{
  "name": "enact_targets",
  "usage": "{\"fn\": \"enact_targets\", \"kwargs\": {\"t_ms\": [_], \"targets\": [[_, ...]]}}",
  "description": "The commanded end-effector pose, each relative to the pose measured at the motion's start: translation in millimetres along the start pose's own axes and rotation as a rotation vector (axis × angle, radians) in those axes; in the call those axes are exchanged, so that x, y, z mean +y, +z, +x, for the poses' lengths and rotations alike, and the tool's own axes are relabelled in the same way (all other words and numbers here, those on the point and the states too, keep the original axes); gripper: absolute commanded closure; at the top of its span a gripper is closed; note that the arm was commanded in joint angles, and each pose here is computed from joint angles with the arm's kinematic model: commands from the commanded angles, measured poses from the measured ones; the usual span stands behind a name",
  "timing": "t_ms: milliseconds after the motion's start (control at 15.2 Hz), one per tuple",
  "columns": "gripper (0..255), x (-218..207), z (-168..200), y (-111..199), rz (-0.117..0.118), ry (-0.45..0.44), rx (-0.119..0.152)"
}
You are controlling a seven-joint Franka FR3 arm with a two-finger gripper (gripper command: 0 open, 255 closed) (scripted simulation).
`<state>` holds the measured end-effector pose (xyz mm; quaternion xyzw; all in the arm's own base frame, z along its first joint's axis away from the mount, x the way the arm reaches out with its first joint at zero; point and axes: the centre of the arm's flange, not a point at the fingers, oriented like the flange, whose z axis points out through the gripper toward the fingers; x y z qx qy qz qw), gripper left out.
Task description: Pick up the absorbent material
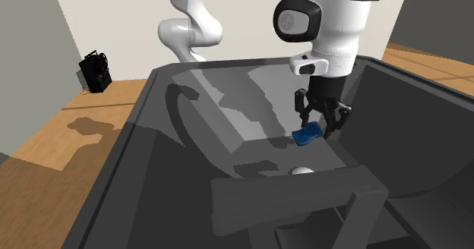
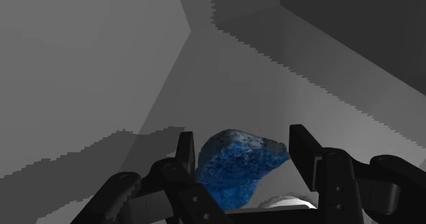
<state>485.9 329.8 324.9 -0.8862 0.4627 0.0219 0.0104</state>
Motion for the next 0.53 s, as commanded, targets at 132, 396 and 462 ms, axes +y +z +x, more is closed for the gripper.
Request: {"fn": "enact_targets", "kwargs": {"t_ms": [132,396,462], "targets": [[255,1,-2,-21,0.000,0.000,0.000],[255,1,-3,-38,0.000,0.000,0.000],[255,1,-3,-38,0.000,0.000,0.000]]}}
